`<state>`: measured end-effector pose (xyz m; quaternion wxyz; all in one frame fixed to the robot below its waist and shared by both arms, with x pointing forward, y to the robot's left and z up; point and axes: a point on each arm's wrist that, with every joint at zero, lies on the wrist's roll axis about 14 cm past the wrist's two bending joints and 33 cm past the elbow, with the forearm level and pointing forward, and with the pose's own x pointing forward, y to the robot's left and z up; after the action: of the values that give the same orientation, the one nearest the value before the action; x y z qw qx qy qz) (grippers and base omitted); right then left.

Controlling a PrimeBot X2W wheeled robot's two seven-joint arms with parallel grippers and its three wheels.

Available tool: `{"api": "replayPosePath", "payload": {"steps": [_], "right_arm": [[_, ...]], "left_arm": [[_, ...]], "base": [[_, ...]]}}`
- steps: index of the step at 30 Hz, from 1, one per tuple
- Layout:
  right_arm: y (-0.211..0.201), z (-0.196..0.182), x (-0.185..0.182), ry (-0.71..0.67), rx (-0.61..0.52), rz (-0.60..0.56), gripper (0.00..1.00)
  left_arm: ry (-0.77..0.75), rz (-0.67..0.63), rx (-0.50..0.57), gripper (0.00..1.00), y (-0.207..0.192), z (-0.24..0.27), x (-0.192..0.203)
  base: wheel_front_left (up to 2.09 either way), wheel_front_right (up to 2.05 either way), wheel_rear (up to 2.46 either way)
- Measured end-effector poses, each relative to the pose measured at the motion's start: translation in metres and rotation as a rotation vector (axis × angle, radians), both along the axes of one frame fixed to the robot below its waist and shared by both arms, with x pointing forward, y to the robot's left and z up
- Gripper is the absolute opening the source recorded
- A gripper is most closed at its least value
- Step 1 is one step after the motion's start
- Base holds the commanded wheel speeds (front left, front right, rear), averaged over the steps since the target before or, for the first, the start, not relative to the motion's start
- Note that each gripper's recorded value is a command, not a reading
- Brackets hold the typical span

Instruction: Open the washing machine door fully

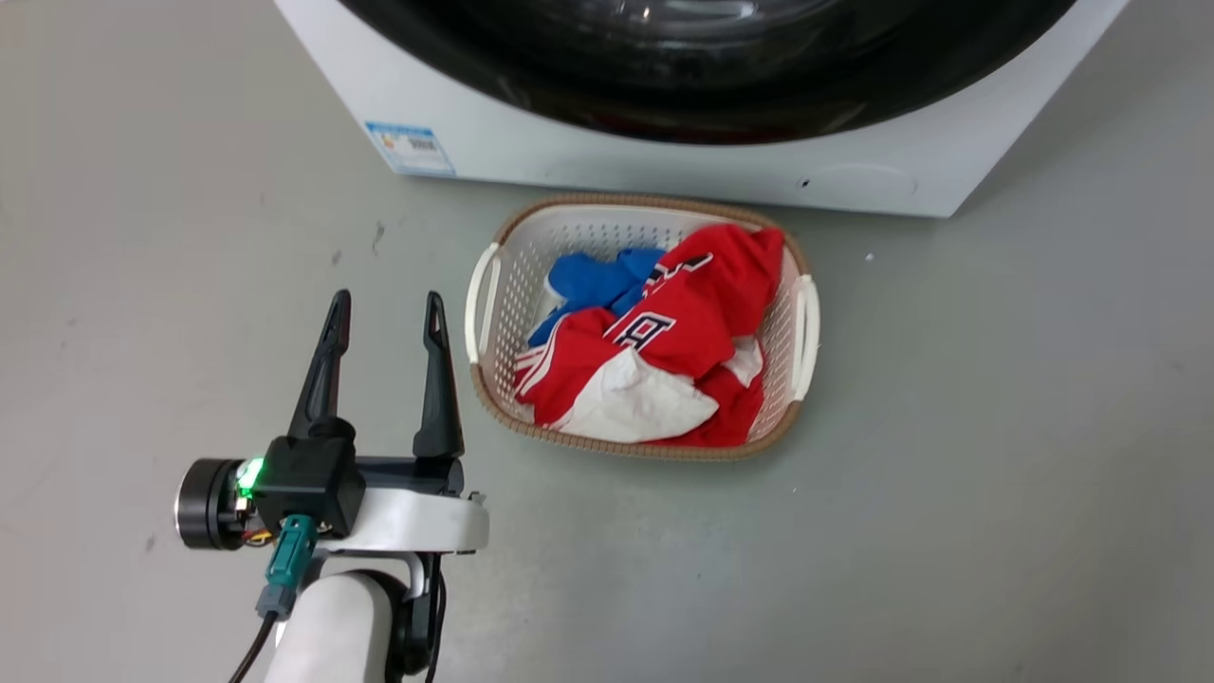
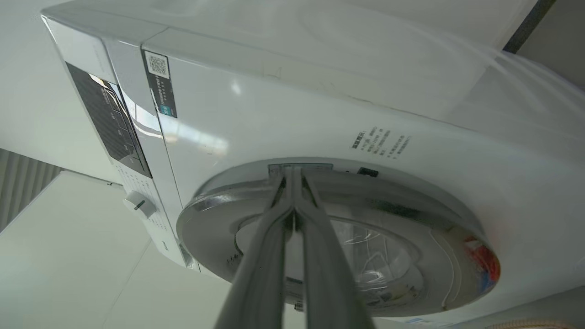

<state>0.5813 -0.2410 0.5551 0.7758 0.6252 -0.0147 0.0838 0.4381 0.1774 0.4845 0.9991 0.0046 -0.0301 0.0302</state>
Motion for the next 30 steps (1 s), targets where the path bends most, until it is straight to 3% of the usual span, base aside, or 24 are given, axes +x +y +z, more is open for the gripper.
{"api": "replayPosePath", "payload": {"steps": [17, 22, 30], "right_arm": [[0.064, -0.040, 0.100, 0.100, -0.267, 0.269, 0.00], [0.081, -0.055, 0.111, 0.130, -0.350, 0.338, 0.00], [0.096, -0.057, 0.099, 0.135, -0.375, 0.413, 0.00]], "left_arm": [[0.063, 0.038, 0.013, 1.00, 0.013, -0.035, 0.026], [0.083, 0.048, 0.016, 1.00, 0.017, -0.043, 0.026], [0.079, 0.058, 0.017, 1.00, 0.019, -0.040, 0.025]], "base": [[0.00, 0.00, 0.00], [0.00, 0.00, 0.00], [0.00, 0.00, 0.00]]}}
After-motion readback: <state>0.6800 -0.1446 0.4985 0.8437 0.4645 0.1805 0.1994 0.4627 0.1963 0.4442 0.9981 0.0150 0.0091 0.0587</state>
